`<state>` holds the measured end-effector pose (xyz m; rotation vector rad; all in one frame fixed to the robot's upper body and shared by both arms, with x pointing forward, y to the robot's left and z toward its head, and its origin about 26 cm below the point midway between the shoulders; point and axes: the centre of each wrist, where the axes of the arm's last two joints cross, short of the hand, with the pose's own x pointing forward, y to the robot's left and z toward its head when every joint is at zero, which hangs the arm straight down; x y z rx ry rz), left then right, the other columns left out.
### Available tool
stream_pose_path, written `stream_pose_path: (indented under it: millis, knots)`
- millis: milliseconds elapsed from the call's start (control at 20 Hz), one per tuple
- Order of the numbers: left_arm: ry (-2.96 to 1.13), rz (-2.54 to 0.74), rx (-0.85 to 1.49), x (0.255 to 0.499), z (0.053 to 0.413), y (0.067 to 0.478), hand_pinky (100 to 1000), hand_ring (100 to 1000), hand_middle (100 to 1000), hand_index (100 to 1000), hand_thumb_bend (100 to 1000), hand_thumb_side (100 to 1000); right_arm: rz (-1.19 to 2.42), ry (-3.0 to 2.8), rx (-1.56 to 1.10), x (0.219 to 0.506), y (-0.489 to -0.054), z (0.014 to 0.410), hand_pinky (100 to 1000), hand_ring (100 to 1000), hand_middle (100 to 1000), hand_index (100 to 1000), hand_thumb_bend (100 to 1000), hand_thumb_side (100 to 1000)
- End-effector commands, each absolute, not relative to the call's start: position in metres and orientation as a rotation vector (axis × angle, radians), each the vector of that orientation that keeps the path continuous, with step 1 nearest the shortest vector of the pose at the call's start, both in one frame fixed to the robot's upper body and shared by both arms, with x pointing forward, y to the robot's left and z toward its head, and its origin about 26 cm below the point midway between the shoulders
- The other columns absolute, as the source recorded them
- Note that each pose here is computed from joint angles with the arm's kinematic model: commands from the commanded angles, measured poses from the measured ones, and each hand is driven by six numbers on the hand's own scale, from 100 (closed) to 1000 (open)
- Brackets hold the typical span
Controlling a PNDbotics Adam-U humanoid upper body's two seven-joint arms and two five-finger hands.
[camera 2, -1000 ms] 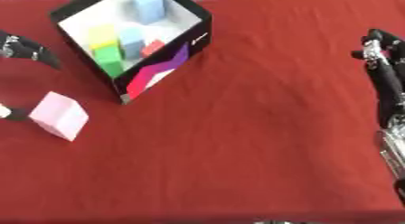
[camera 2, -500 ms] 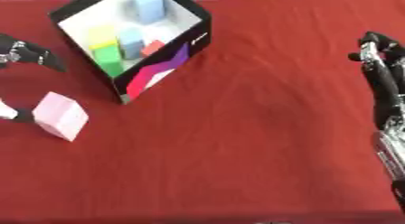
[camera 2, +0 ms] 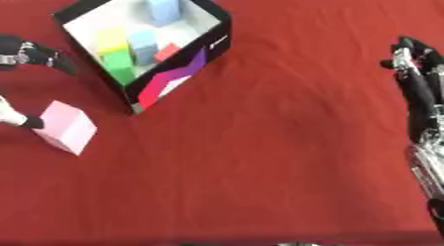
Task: Pick up objects on the table and place them in the box.
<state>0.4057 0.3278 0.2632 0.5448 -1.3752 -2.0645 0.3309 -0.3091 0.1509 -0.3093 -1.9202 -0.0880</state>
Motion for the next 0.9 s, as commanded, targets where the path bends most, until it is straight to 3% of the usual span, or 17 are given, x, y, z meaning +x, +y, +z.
stream_pose_path:
  millis: [50, 400, 900]
  knots:
    - [-1.244, -2.308, 0.509, 0.409, 0.274, 0.331, 909, 956, 872, 950, 537, 543, -0.071, -1.945, -0.322, 0.332, -0.311, 0.159, 1000, 726, 770, 815, 100, 577]
    - [-1.21, -2.345, 0.531, 0.42, 0.272, 0.325, 910, 959, 875, 949, 582, 567, -0.071, -1.94, -0.318, 0.333, -0.31, 0.158, 1000, 726, 770, 815, 100, 580]
    - [-1.158, -2.42, 0.492, 0.436, 0.262, 0.31, 922, 965, 877, 953, 568, 636, -0.069, -1.939, -0.306, 0.334, -0.308, 0.157, 1000, 726, 770, 816, 100, 581]
